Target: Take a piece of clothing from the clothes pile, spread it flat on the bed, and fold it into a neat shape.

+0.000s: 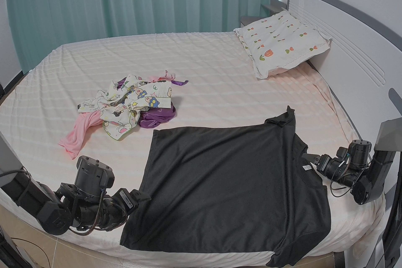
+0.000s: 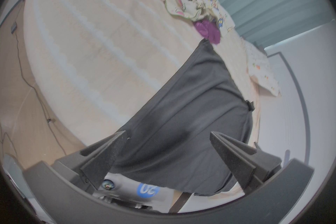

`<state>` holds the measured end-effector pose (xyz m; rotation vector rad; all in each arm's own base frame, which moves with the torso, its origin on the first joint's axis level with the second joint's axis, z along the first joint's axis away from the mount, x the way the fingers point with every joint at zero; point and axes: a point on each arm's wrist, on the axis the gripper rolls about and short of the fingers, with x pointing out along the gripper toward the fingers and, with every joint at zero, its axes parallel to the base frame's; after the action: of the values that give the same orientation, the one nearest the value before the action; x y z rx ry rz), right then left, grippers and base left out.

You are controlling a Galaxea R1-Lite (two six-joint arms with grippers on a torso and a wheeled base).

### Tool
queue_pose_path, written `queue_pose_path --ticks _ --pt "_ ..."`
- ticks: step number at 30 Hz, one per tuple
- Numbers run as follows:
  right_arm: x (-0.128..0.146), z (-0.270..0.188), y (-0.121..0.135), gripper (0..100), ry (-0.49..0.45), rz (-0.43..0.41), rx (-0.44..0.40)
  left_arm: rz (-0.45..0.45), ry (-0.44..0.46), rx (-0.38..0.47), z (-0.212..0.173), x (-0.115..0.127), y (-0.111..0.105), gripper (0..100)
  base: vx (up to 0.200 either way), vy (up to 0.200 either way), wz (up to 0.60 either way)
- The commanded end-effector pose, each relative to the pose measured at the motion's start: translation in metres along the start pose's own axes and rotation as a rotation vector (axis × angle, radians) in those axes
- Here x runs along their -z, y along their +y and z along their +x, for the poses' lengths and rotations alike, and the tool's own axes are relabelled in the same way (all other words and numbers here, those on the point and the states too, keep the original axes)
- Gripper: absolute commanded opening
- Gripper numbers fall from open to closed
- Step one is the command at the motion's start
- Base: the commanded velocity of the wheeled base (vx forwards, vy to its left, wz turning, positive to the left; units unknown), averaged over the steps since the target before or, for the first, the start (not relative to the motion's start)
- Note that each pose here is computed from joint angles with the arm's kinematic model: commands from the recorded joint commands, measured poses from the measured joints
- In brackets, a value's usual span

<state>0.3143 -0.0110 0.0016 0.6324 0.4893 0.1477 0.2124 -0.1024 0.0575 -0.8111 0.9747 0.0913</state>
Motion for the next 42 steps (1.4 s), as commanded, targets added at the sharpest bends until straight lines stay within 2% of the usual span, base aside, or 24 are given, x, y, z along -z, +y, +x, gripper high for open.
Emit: queue_pose_path --ticks 1,6,7,15,28,42 --pt "0.009 0.022 -0.015 100 0.038 0.013 0.001 -0.034 -0.02 0.02 0.009 -0.005 -0.004 100 0.0 0.0 0.0" --pt "0.009 0.022 -0.017 100 0.067 0.025 -0.001 -0.069 -0.033 0.029 0.011 -0.009 -0.004 100 0.0 0.0 0.0" --pt "0.007 0.023 -0.019 0 0.061 0.028 -0.004 -0.075 -0.037 0.029 0.011 -0.011 -0.003 100 0.0 0.0 0.0" --pt "-0.006 0.013 -0.024 0 0.018 0.127 0.016 -0.076 -0.034 0.024 0.011 -0.01 -0.001 100 0.0 0.0 0.0" --pt "-0.032 -0.003 -0.046 0 -0.093 0.154 0.065 -0.085 -0.042 0.021 0.011 -0.012 -0.001 100 0.0 0.0 0.0" --pt "-0.048 -0.006 -0.059 0 -0.161 0.158 0.101 -0.11 -0.067 0.02 0.01 -0.021 0.002 100 0.0 0.0 0.0"
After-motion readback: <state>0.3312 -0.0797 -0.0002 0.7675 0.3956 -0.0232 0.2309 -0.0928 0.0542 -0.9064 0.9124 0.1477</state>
